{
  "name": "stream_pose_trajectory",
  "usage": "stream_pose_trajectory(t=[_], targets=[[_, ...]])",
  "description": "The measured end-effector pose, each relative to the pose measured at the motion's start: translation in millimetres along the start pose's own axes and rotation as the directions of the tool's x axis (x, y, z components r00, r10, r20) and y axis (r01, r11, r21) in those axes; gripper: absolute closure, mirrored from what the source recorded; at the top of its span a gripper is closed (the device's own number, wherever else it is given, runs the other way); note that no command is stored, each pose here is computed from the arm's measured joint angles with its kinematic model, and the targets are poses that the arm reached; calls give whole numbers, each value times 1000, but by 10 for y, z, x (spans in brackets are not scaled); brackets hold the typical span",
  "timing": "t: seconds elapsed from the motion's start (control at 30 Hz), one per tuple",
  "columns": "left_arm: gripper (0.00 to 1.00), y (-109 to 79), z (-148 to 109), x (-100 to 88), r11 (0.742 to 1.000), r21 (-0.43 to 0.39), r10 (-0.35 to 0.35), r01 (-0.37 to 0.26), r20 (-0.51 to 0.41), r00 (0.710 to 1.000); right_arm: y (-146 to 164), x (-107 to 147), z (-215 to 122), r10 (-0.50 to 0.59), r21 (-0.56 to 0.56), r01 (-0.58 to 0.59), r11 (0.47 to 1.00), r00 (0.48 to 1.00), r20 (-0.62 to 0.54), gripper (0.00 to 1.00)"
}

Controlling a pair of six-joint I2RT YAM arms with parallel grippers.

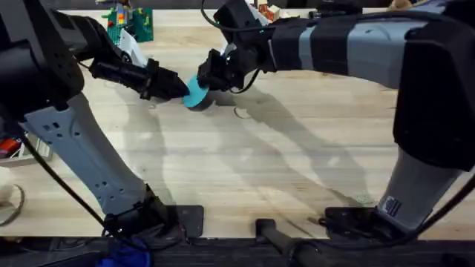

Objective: Pick up the plates from the table one by one and place each into a slot on the dish rack.

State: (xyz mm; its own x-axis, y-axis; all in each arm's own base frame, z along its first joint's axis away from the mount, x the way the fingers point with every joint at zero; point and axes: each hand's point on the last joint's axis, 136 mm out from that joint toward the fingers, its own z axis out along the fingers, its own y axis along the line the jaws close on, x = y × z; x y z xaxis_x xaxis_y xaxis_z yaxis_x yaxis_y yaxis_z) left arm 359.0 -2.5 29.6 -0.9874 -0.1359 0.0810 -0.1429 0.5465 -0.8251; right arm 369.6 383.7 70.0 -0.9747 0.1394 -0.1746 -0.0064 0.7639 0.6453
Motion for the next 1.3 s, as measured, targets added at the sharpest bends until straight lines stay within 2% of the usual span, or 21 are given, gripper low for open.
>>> stream_pose_trajectory(t=[0.13,0.4,0.47,0.53,0.73,0.87,0.97,1.1,1.17,1.3], targets=[[960,0,-27,-19,1000,-27,-10,10,-24,1000,28,10,2,-4,-10,4,1000,1000,-4,962],[960,42,-136,-82,991,-128,27,-31,-40,999,48,23,4,-7,-17,6,1000,1000,-8,971],[960,5,-181,-79,989,-143,39,-44,-35,999,49,23,4,-6,-17,6,1000,1000,-9,971],[960,-86,-263,-86,984,-163,69,-71,-17,997,50,23,4,-7,-17,7,1000,1000,-9,970],[960,-578,-627,-78,957,-227,200,-178,76,977,58,-3,-12,-77,-21,77,997,997,-1,970],[960,-798,-855,-13,931,-310,241,-194,123,963,77,-45,-119,-150,-16,150,989,989,12,970],[960,-896,-1029,55,904,-391,249,-171,158,956,149,-149,-276,-213,-19,213,977,976,41,970],[960,-993,-1300,183,852,-515,243,-99,220,945,288,-270,-588,-327,-18,329,944,941,85,970],[960,-1032,-1456,260,815,-577,241,-49,261,935,367,-319,-768,-387,-18,391,920,915,112,970],[960,-1107,-1799,448,723,-687,247,73,356,901,483,-380,-1156,-505,-2,512,859,848,163,970]])
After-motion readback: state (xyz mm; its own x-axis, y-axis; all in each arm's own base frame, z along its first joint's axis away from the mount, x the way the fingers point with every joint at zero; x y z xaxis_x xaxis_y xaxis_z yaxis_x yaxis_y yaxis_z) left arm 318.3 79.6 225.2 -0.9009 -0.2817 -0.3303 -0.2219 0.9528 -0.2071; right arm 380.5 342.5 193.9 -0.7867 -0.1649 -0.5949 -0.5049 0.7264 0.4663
